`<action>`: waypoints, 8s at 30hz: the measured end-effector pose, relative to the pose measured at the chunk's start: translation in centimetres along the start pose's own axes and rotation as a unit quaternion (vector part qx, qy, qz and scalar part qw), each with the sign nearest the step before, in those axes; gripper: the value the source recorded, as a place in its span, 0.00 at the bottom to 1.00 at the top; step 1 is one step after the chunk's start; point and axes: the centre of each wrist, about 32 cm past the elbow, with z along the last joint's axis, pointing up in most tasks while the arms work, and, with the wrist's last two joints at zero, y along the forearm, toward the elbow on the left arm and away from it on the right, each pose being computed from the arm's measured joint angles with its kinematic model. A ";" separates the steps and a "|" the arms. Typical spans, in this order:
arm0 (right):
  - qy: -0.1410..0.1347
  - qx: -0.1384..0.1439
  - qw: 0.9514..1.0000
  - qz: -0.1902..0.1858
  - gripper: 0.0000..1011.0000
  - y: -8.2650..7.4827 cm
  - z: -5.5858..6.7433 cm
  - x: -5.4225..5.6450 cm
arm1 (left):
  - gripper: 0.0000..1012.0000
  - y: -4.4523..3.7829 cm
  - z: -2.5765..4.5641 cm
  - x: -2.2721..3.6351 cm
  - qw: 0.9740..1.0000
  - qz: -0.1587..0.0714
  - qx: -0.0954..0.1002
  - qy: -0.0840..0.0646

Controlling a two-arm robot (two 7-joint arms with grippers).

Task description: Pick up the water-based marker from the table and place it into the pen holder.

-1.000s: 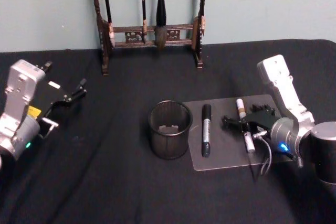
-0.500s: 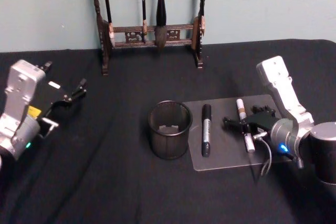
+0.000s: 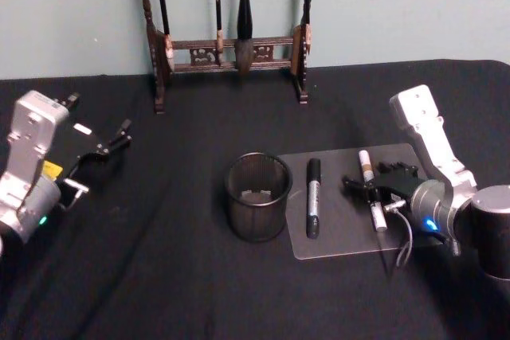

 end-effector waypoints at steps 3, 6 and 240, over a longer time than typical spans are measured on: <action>0.000 0.000 1.000 0.000 0.71 0.0 0.0 0.0 | 0.99 0.00 0.00 0.00 1.000 0.000 0.000 0.000; 0.000 0.000 1.000 0.000 0.63 0.0 0.0 0.0 | 0.99 0.00 0.00 0.00 1.000 0.000 0.000 0.000; -0.016 0.006 0.999 0.052 0.99 1.5 3.3 -4.0 | 0.99 0.00 0.00 0.00 1.000 0.000 0.000 0.000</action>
